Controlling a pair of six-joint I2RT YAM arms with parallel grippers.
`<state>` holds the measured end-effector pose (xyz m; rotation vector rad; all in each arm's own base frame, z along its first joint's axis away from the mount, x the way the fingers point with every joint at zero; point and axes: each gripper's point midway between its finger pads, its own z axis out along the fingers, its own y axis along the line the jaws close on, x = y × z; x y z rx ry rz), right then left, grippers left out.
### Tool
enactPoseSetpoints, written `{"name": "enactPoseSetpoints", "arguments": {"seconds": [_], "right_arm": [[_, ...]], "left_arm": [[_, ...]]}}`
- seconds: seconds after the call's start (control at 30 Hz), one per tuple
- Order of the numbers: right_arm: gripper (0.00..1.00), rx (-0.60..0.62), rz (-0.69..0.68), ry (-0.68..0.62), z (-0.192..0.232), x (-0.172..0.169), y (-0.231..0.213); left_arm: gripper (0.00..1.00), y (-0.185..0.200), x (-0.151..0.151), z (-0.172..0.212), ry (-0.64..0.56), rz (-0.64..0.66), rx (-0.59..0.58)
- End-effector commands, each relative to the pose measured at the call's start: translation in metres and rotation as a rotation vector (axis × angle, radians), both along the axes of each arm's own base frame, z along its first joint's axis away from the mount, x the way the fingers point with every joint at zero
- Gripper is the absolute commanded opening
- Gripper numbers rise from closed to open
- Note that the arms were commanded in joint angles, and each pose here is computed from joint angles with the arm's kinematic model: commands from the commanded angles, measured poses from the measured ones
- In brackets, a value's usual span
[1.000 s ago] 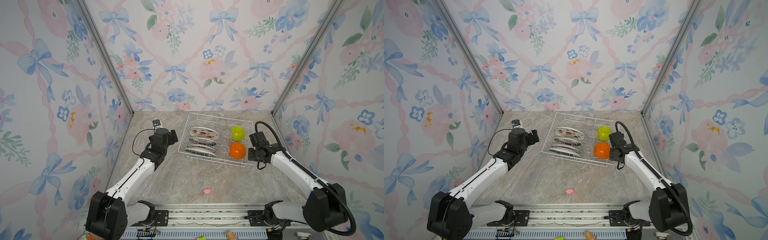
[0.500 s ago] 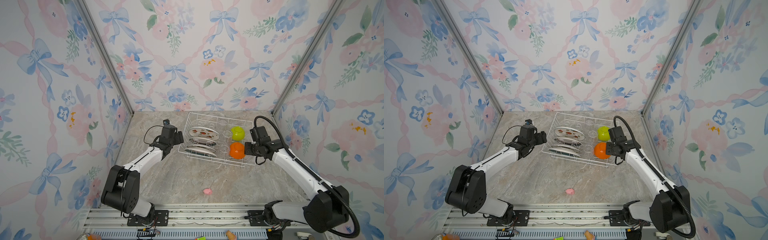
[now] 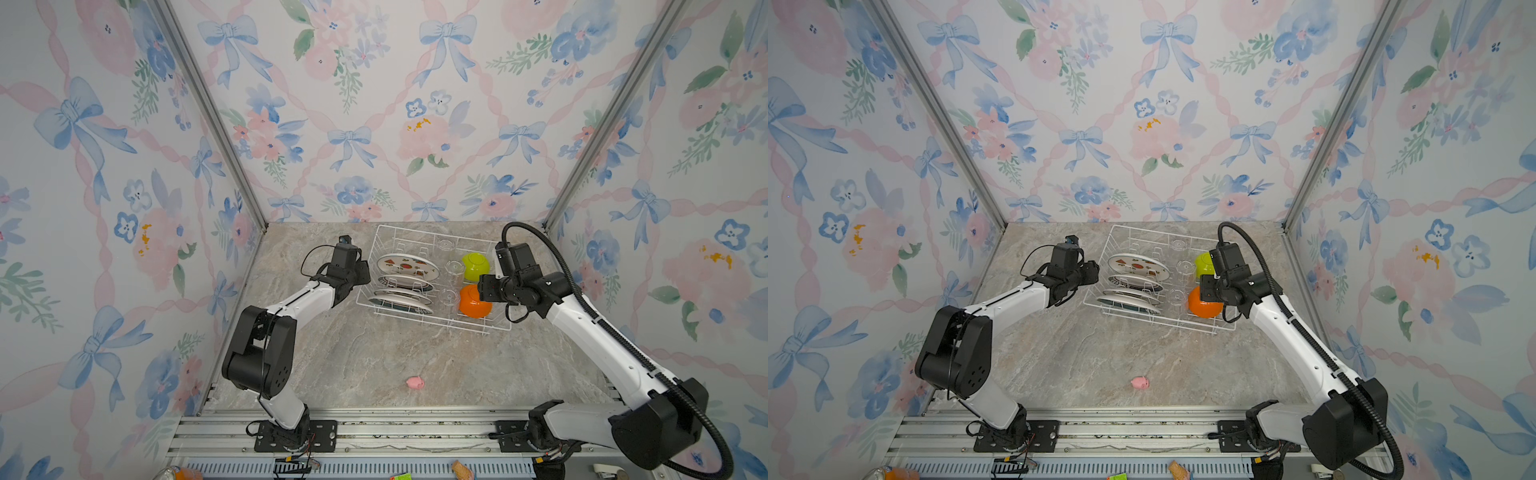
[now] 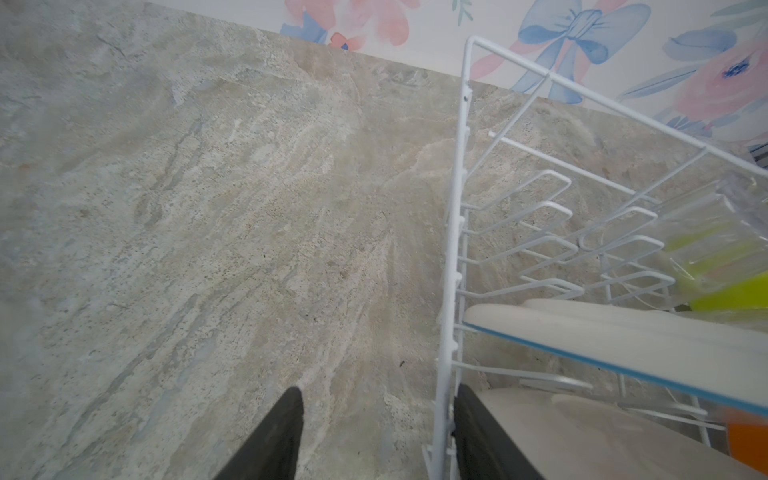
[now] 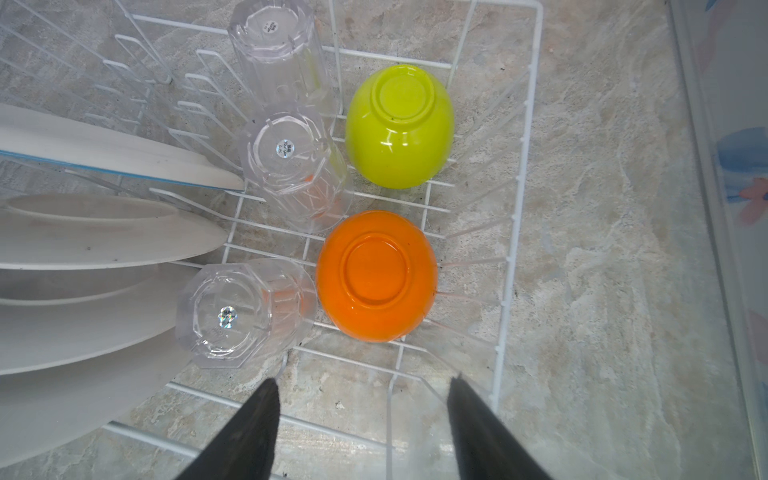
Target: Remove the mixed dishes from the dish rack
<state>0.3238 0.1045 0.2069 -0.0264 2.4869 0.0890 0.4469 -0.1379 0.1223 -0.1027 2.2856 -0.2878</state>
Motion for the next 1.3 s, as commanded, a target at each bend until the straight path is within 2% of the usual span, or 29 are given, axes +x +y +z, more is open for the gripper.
{"name": "enactPoseSetpoints", "arguments": {"seconds": [0.0, 0.07, 0.2, 0.3, 0.4, 0.5, 0.73, 0.83, 0.97, 1.07, 1.13, 1.27], "right_arm": [[0.67, -0.005, 0.03, -0.005, 0.011, -0.006, 0.003], [0.67, -0.008, 0.027, -0.001, 0.01, -0.006, 0.003], [0.67, -0.007, 0.047, 0.001, 0.011, -0.005, 0.01], [0.67, -0.019, 0.085, -0.003, 0.013, -0.007, 0.019], [0.67, -0.014, 0.103, -0.01, 0.012, -0.009, 0.03], [0.67, 0.01, 0.143, -0.003, 0.006, -0.016, 0.046], [0.68, -0.007, 0.304, 0.002, 0.004, -0.037, 0.088], [0.68, -0.027, 0.37, 0.006, -0.001, -0.045, 0.103], [0.67, -0.057, 0.478, -0.005, -0.005, -0.053, 0.126], [0.67, -0.088, 0.568, -0.018, -0.008, -0.059, 0.145], [0.68, -0.103, 0.63, -0.017, -0.011, -0.063, 0.158], [0.67, -0.123, 0.723, 0.015, -0.021, -0.066, 0.177]], "left_arm": [[0.57, 0.0, -0.003, -0.012, 0.033, -0.022, 0.039], [0.54, -0.005, -0.003, -0.013, 0.031, -0.044, 0.061], [0.42, -0.011, -0.005, -0.022, 0.051, -0.073, 0.098], [0.4, -0.007, -0.009, -0.028, 0.067, -0.047, 0.104], [0.27, -0.002, -0.015, -0.033, 0.077, -0.028, 0.116], [0.21, -0.002, -0.019, -0.036, 0.086, -0.027, 0.122], [0.16, 0.002, -0.038, -0.047, 0.117, 0.003, 0.107], [0.04, 0.003, -0.047, -0.052, 0.13, 0.005, 0.111], [0.04, 0.006, -0.055, -0.056, 0.139, 0.014, 0.118], [0.15, 0.011, -0.056, -0.055, 0.134, 0.036, 0.129], [0.14, 0.012, -0.054, -0.049, 0.121, 0.035, 0.128], [0.22, 0.012, -0.051, -0.021, 0.067, 0.04, 0.112]]}}
